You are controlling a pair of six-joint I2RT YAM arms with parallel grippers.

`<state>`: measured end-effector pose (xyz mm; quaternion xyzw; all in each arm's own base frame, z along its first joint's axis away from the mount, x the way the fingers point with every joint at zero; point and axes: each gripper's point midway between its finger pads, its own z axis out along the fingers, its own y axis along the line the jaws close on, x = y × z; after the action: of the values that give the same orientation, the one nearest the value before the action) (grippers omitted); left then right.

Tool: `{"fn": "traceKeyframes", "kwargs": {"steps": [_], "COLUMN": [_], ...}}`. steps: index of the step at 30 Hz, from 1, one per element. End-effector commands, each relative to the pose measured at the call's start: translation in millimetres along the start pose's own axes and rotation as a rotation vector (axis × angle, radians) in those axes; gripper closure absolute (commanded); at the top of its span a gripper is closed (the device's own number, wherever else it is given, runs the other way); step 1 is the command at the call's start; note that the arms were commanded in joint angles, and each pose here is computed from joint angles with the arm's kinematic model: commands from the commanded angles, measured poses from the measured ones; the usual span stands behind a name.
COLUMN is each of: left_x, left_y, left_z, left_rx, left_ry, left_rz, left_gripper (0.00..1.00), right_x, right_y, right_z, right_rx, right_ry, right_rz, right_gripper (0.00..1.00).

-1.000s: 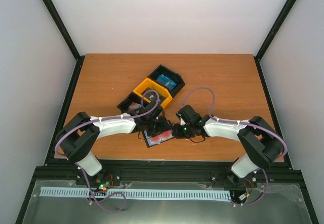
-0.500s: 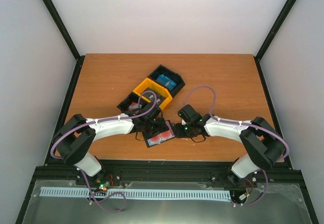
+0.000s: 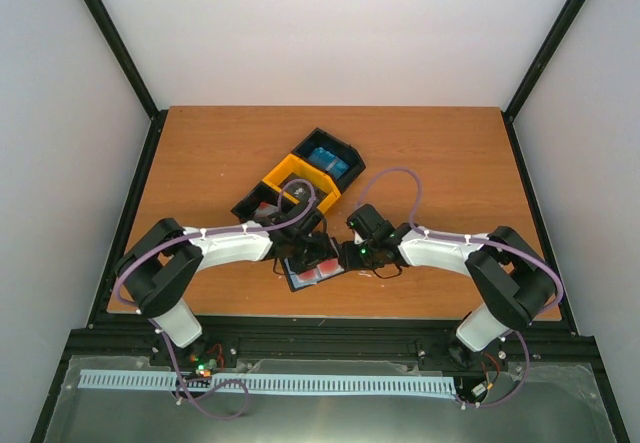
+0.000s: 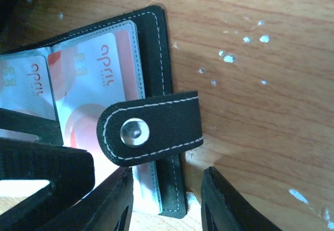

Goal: Put the credit cards into the card holder
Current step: Insert the credit card into the card holder.

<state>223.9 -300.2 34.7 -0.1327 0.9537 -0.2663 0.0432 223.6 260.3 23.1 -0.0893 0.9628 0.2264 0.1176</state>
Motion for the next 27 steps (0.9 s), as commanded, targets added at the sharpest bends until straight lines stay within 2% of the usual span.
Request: {"fn": "traceKeyframes", "kwargs": {"steps": [1, 6, 9, 13, 20, 23, 27], "left_x": [0.2, -11.2, -12.6, -4.0, 6.2, 3.5, 3.5], "left_y": [0.9, -28.4, -26.6, -20.1, -17.7, -2.9, 38.2], "left_z": [8.2, 1.0, -0.4, -3.0, -34.9, -47.9, -63.9], "left_rx": [-0.004, 0.090, 0.079, 0.069, 0.080, 0.019, -0.115], "left_ry": [0.015, -0.039, -0.051, -0.013, -0.014, -0.049, -0.078], "left_rz": [0.017, 0.199, 0.237, 0.229, 0.270, 0.248, 0.135], "left_gripper": [0.36, 0.39, 0.40, 0.38, 0.23, 0.18, 0.13], "right_x": [15.5, 17.4, 16.3, 10.1, -5.5, -10.6, -15.7], "right_y": [-8.4, -9.4, -11.6, -16.8, -8.0, -5.4, -3.4], "right_z": [9.0, 8.8, 5.6, -8.3, -41.1, -47.6, -50.9], "right_rx": [0.029, 0.028, 0.040, 0.085, 0.097, 0.109, 0.125], "right_ry": [0.058, 0.058, 0.044, -0.001, -0.068, -0.074, -0.072], "right_rz": [-0.007, -0.006, 0.000, 0.013, -0.007, -0.026, -0.041], "right_gripper": [0.63, 0.64, 0.65, 0.65, 0.61, 0.60, 0.58]}}
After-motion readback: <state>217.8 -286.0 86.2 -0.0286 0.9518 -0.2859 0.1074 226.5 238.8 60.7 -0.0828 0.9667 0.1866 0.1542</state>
